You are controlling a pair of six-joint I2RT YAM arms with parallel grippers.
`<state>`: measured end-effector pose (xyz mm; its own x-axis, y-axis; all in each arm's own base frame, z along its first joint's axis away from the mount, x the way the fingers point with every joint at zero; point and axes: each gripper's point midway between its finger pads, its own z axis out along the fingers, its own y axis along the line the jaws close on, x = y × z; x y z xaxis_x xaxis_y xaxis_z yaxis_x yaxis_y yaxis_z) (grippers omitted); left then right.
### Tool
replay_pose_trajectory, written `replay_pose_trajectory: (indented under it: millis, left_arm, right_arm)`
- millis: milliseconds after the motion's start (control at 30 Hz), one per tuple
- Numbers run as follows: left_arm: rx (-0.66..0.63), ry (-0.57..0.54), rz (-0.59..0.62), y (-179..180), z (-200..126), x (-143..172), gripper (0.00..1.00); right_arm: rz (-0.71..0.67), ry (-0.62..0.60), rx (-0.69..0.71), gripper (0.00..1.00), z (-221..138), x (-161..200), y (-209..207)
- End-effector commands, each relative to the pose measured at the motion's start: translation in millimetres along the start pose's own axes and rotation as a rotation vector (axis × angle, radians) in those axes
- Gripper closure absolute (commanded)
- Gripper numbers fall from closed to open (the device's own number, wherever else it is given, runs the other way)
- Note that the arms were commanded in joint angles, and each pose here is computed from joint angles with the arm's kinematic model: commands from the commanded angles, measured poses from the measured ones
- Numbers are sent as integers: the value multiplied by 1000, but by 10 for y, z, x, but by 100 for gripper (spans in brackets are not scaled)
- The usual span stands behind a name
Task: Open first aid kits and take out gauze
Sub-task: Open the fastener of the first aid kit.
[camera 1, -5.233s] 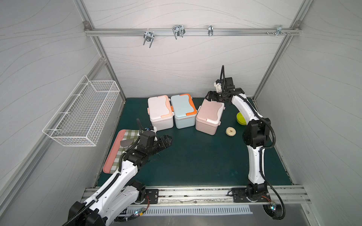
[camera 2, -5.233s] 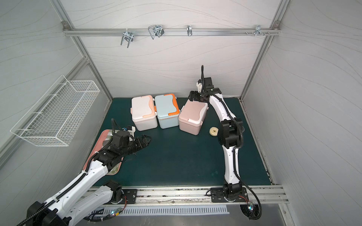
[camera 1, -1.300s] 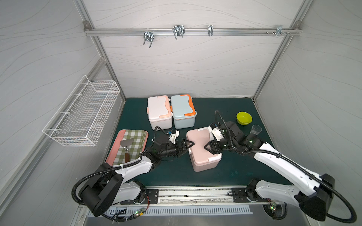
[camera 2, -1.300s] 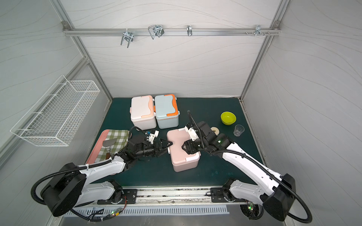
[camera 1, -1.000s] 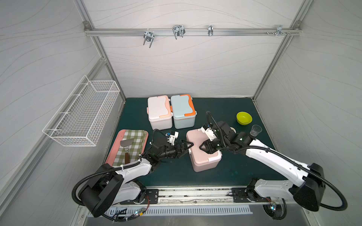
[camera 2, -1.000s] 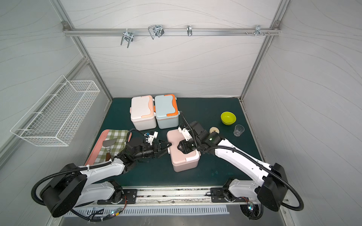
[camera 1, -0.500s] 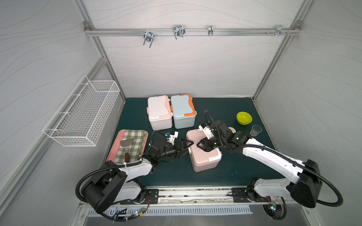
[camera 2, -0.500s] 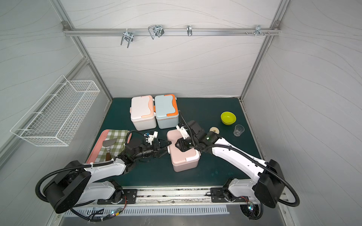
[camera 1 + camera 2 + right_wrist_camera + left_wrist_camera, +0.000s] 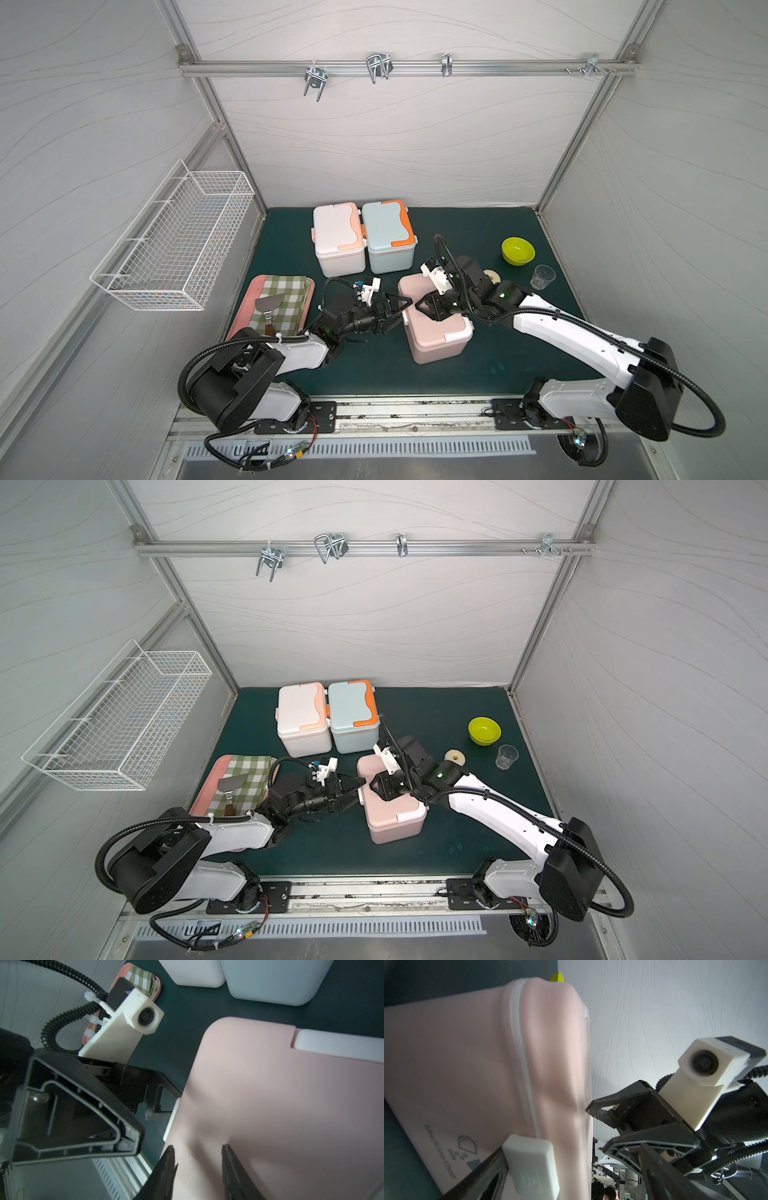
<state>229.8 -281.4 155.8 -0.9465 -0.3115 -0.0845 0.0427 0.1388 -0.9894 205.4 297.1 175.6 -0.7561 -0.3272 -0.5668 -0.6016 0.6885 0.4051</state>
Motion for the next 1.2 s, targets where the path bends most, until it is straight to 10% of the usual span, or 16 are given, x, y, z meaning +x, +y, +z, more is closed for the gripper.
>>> replay_pose_trajectory:
  millis: [0,500,1167]
  left_arm:
    - [192,20,88,-589,-65,56,3]
    - [167,-45,86,-645,-296,92,3]
    - [-590,-107,170,-112,-792,195,9]
  right_arm:
    - [87,268,144,61,164,772,-388]
    - [112,297,168,63,287,837,-460]
    - [181,-67,151,18,-679,146,-536]
